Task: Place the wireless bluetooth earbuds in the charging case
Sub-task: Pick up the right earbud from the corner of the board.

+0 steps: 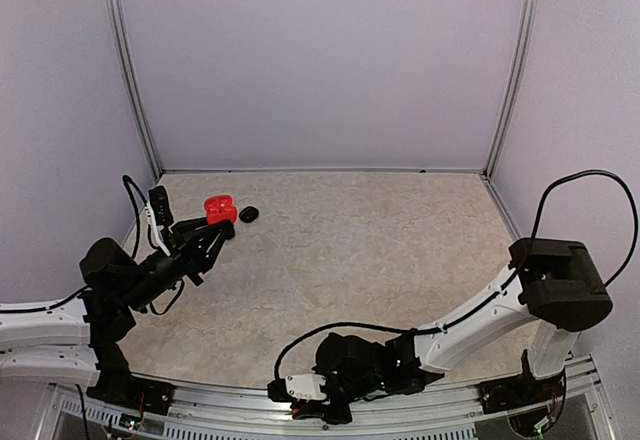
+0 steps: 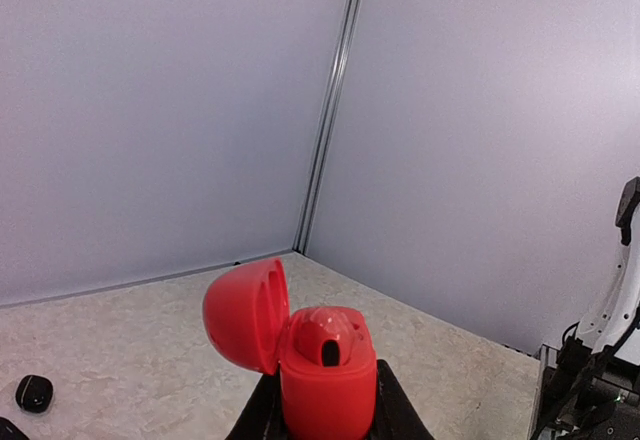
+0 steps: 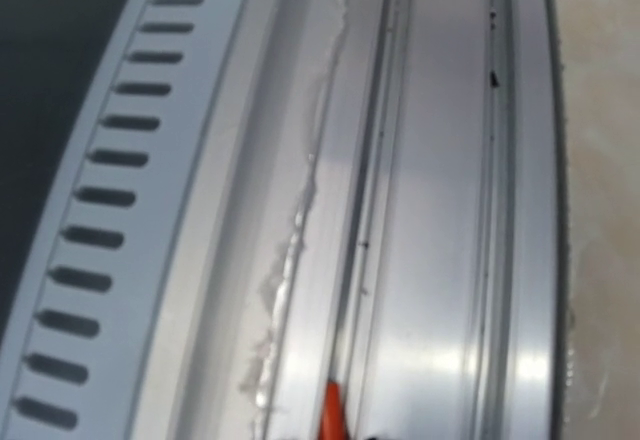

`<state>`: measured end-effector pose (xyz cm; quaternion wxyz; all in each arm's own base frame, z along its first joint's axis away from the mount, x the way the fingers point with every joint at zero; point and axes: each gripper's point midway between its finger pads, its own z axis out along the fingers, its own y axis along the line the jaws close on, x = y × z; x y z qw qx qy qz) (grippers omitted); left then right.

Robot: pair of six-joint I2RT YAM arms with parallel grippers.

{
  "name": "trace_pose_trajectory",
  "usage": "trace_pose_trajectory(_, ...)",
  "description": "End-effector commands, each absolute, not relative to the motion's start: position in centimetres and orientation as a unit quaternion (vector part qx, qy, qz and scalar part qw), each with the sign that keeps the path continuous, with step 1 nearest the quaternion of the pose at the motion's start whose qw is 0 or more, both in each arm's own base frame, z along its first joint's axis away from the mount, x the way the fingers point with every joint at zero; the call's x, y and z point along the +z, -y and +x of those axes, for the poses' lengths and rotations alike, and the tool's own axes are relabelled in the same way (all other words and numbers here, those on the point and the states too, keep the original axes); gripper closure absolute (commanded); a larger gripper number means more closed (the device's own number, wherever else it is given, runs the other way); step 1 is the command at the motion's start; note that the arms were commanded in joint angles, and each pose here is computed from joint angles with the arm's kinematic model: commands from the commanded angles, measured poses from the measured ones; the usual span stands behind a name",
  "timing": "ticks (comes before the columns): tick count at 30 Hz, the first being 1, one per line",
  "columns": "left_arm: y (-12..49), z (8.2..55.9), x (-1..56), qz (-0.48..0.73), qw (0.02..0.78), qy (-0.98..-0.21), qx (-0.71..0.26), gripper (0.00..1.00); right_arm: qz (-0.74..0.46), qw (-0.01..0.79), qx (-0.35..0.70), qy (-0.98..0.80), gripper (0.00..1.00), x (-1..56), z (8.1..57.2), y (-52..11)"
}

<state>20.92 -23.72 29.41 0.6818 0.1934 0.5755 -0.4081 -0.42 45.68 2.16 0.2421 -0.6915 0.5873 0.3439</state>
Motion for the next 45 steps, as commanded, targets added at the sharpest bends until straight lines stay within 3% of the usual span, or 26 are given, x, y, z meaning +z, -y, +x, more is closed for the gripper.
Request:
trace_pose_trajectory(1,23.7,20.9,30.0,0.2,0.688,-0.568,-0.406,1.0,-0.695,0.239,0.316,-0.599,0.83,1.5,-0.1,-45.1)
trace_pose_trajectory(18,24.1,21.0,29.9,0.205,0.685,-0.57,-0.405,1.0,-0.683,0.288,0.316,-0.592,0.9,8.0,2.2,-45.3)
trace_pose_trajectory(27,25.4,20.2,27.7,0.256,0.654,-0.588,-0.402,1.0,-0.682,0.329,0.278,-0.591,0.91,15.5,5.1,-43.6)
trace_pose_trajectory(34,29.1,16.6,25.9,0.357,0.564,-0.588,-0.458,1.0,-0.694,0.377,0.213,-0.575,0.91,21.8,7.1,-42.0)
trace_pose_trajectory(45,31.5,11.3,23.6,0.451,0.43,-0.586,-0.518,1.0,-0.727,0.407,0.124,-0.54,0.91,26.4,7.3,-40.7)
